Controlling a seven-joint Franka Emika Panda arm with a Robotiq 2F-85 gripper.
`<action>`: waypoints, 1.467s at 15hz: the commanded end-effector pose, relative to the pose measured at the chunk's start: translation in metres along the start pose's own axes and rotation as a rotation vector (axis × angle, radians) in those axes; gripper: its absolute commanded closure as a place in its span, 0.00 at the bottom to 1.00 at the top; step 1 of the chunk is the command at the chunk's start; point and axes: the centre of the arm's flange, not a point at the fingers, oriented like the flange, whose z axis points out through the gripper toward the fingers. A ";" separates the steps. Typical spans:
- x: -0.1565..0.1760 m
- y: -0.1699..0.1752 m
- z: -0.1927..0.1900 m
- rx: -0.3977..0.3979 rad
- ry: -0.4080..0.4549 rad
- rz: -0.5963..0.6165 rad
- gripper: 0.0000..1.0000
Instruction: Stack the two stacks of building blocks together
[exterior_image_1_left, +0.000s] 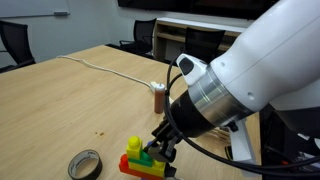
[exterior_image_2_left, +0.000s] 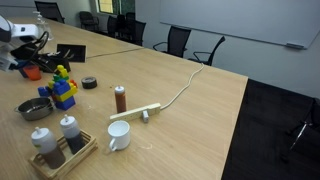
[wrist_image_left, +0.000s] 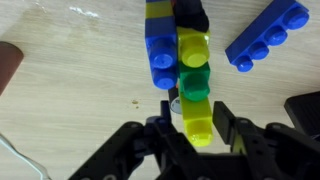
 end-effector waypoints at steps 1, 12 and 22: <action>-0.002 -0.008 -0.026 -0.026 0.051 -0.022 0.19; -0.004 -0.026 -0.042 0.033 0.077 -0.020 0.00; -0.004 -0.026 -0.042 0.034 0.078 -0.019 0.00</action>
